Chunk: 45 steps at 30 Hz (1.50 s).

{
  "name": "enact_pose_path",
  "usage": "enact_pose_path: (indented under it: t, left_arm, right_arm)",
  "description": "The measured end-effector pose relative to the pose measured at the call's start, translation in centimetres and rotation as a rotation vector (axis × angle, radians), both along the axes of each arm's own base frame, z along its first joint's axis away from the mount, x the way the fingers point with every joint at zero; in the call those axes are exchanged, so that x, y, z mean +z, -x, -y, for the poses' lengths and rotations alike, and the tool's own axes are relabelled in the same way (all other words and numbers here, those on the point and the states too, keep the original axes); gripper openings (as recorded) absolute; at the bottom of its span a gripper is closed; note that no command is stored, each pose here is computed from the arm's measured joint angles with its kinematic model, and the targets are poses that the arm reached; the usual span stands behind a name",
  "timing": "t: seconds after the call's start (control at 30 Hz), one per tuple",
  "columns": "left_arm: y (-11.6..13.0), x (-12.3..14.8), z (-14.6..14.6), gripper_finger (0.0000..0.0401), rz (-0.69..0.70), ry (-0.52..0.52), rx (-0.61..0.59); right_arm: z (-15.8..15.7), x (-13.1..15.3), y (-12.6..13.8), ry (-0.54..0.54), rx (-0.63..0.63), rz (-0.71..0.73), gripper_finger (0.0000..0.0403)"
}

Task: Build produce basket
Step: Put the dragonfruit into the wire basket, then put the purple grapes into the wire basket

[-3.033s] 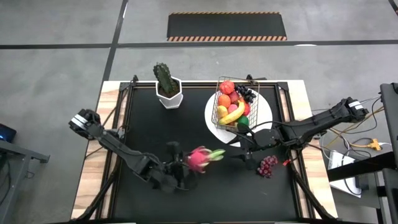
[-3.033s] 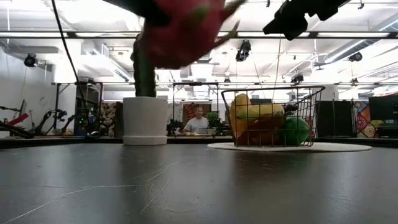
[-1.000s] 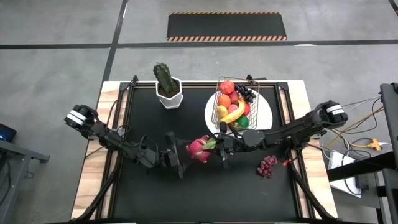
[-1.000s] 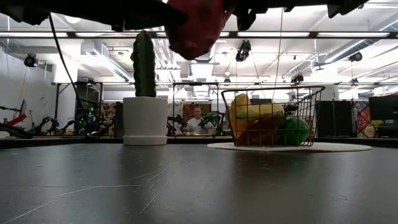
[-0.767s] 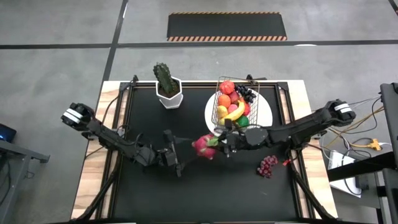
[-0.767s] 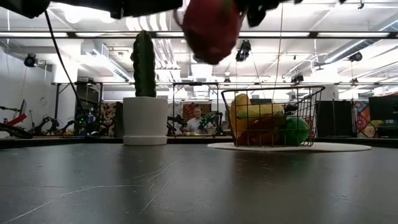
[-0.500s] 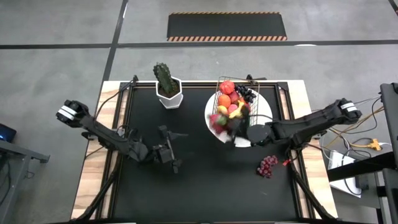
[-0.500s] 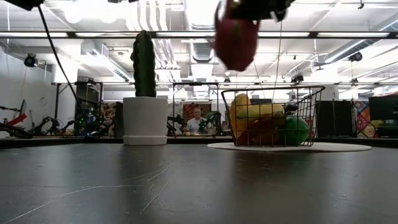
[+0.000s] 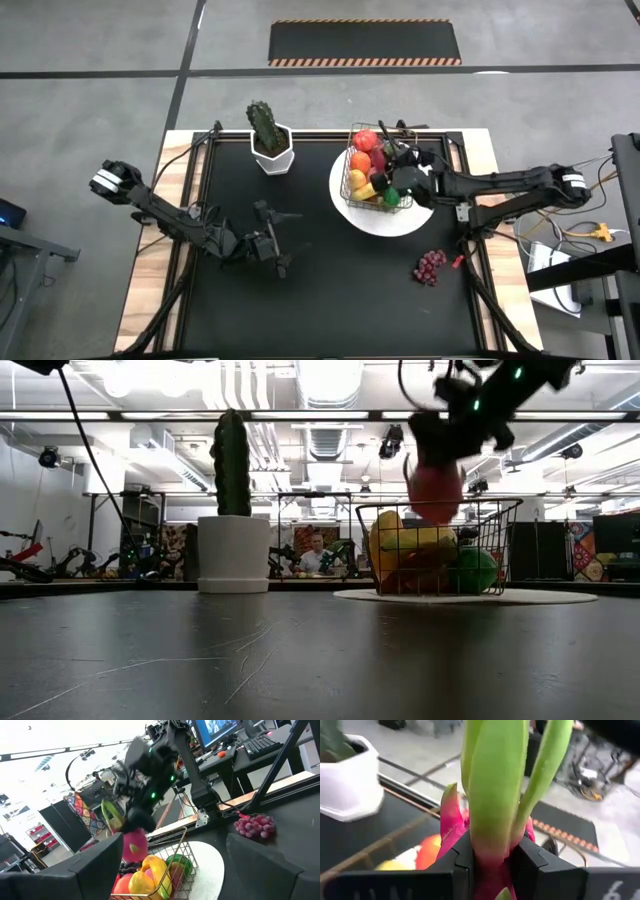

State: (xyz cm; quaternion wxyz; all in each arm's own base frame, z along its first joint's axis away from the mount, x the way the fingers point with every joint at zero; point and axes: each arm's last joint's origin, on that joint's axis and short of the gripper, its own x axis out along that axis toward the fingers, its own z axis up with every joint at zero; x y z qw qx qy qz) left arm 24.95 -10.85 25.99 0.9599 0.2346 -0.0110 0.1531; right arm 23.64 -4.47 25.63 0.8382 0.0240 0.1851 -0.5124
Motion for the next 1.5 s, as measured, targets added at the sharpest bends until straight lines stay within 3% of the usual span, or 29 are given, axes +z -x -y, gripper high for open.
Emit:
enact_pose_path:
  t: [0.23,0.57,0.83,1.1,1.33,1.5]
  left_arm:
    - [0.0,0.0,0.0,0.0335,-0.001,0.000,0.000]
    - [0.0,0.0,0.0,0.0335,-0.001,0.000,-0.001]
    - [0.0,-0.1,0.0,0.0334,-0.002,0.001,0.000]
    - [0.0,-0.1,0.0,0.0334,-0.001,0.003,-0.001]
    - [0.0,-0.1,0.0,0.0334,-0.001,0.002,-0.001]
    - [0.0,-0.1,0.0,0.0334,-0.002,-0.001,-0.001]
  right_arm:
    - [2.8,-2.3,-0.6,-0.037,-0.134,-0.012,0.0097]
    - [2.9,-2.1,-0.7,-0.031,-0.127,-0.016,0.0226]
    - [2.6,-0.6,0.1,-0.057,-0.062,0.048,0.0283]
    - [1.2,1.6,1.4,-0.156,0.127,0.174,0.0296]
    - [-2.4,4.2,3.0,-0.368,0.492,0.368,0.0284]
    - [-5.7,4.3,3.6,-0.525,0.634,0.393,0.0269]
